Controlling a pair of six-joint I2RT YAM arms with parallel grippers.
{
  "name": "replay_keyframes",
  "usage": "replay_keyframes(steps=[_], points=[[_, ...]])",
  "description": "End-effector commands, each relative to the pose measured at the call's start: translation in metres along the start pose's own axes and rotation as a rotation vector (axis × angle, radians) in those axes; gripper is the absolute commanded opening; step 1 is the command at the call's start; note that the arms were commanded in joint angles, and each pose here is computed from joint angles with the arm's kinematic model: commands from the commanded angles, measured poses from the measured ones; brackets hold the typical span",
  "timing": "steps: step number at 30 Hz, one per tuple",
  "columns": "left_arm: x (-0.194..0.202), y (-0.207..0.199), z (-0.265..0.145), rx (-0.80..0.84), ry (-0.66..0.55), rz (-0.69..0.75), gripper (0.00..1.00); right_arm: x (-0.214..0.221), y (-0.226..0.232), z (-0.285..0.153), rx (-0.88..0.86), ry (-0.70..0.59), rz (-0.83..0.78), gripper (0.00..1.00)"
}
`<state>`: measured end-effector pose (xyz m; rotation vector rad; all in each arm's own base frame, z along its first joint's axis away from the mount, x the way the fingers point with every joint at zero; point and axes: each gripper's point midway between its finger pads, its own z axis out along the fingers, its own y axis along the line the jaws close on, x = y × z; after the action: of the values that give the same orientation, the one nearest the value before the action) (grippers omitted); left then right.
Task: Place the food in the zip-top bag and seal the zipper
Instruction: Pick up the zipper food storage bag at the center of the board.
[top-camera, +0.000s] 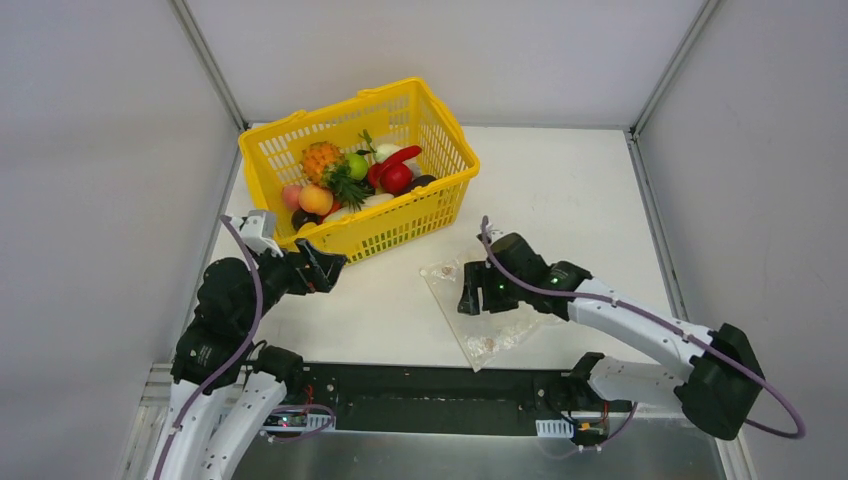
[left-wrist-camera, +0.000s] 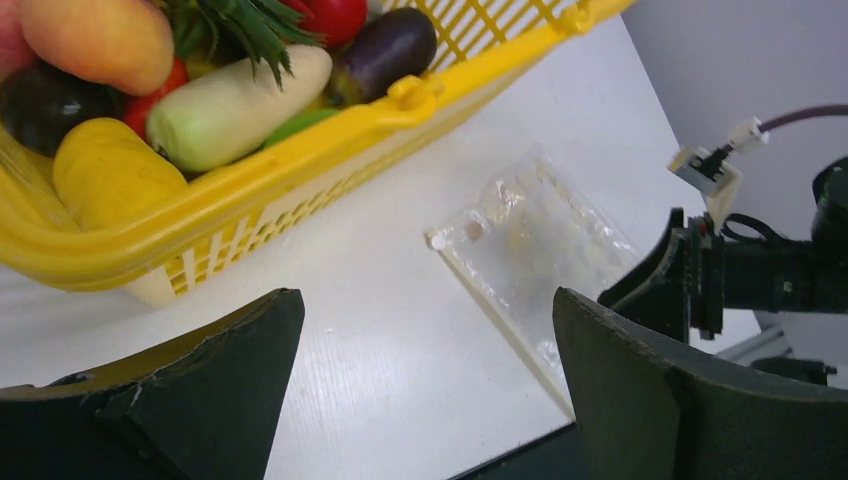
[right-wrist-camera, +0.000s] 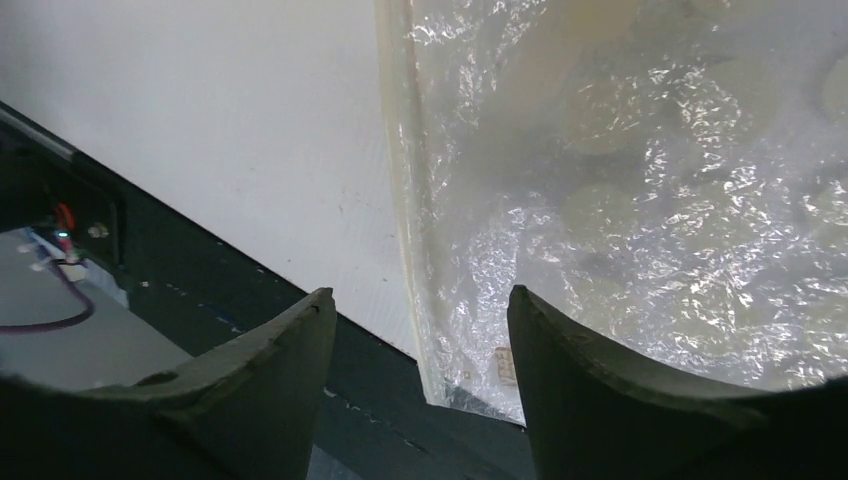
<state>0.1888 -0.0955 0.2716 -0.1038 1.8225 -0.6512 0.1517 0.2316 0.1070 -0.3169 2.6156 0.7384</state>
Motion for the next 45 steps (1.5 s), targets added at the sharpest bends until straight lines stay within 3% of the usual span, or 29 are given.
replay_keyframes(steps=[1,8,13,20,24,27,31,39,45], points=[[0.014,-0.011,-0.003,0.072,0.076,0.095,0.97,-0.016,0.006,0.019,0.110,-0.095,-0.077,0.67],[0.027,0.000,-0.002,0.019,0.138,0.135,0.93,-0.005,0.016,0.055,0.254,-0.137,-0.213,0.56],[0.026,0.004,-0.008,0.001,0.120,0.140,0.93,0.003,0.023,0.071,0.301,-0.156,-0.307,0.56],[0.028,0.003,-0.009,0.004,0.142,0.147,0.93,0.009,0.003,0.081,0.423,-0.155,-0.370,0.49],[0.028,0.000,-0.009,0.013,0.154,0.150,0.93,0.016,-0.006,0.086,0.453,-0.137,-0.385,0.38],[0.027,-0.003,-0.009,0.027,0.165,0.153,0.92,0.017,-0.010,0.087,0.468,-0.133,-0.386,0.16],[0.029,-0.007,-0.007,0.050,0.178,0.152,0.90,0.011,-0.002,0.080,0.436,-0.178,-0.351,0.00],[0.037,-0.031,0.011,0.136,0.215,0.170,0.88,-0.022,0.032,0.034,0.197,-0.365,-0.196,0.00],[0.051,-0.076,0.032,0.191,0.250,0.286,0.87,-0.040,0.022,0.005,0.050,-0.421,0.042,0.00]])
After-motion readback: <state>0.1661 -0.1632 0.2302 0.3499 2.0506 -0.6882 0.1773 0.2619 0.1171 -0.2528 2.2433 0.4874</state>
